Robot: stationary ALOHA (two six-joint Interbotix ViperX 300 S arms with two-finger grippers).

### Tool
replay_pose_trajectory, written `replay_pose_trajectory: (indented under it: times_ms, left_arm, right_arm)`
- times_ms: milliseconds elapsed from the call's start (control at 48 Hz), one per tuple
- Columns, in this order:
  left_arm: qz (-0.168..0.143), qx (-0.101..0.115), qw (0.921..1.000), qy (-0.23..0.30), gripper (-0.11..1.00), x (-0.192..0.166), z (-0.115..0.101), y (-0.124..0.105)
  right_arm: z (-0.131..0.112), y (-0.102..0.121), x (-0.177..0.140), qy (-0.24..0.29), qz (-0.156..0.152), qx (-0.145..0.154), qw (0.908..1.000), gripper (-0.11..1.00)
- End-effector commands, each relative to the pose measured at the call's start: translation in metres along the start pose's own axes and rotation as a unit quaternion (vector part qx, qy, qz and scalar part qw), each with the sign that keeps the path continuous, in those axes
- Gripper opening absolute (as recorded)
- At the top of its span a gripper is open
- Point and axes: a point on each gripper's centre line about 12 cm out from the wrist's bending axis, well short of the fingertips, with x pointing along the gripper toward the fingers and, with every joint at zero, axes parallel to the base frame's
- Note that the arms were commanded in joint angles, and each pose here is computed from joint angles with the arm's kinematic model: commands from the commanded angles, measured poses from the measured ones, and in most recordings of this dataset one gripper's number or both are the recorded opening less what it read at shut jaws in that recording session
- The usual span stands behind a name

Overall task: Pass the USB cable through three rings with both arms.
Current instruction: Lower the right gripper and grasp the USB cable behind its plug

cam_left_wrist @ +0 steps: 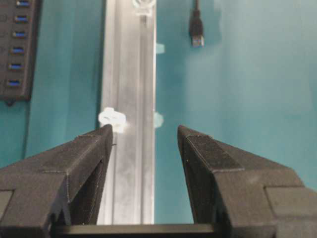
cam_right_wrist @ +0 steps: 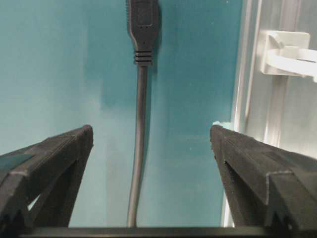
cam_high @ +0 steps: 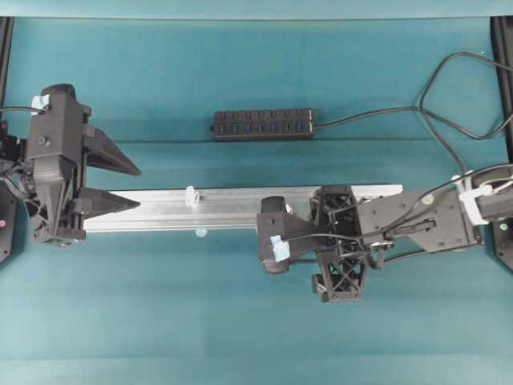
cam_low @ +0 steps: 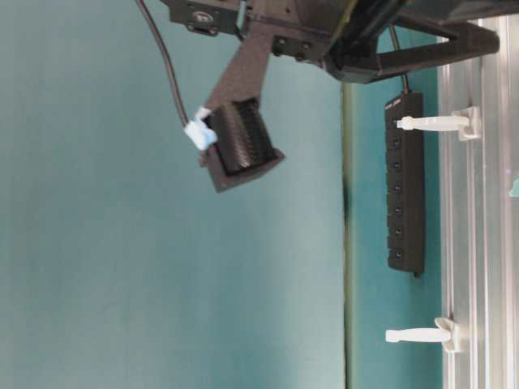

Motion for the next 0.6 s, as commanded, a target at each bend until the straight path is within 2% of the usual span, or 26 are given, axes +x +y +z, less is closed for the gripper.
replay_pose_trajectory:
  times_ms: [0,250,438,584]
  left_arm:
    - [0.000,0.002,0.9999,-0.011,0.56,-0.002,0.005,0.000]
    - [-0.001,-0.001,1.0000,-0.005,0.56,0.000,0.002,-0.001]
    - [0.000,0.001,1.0000,-0.002,0.56,0.002,0.000,0.000]
    - [0.000,0.001,1.0000,0.001,0.56,0.002,-0.002,0.000]
  right_arm:
    - [0.006,0.000,-0.001,-0.007,0.002,0.016,0.9999,0.64]
    - [0.006,0.000,0.013,0.007,0.000,0.076,0.9971,0.64]
    - [0.003,0.003,0.017,0.011,-0.002,0.071,0.9974,0.63]
    - [0.002,0.002,0.020,0.001,0.000,0.070,0.9976,0.58]
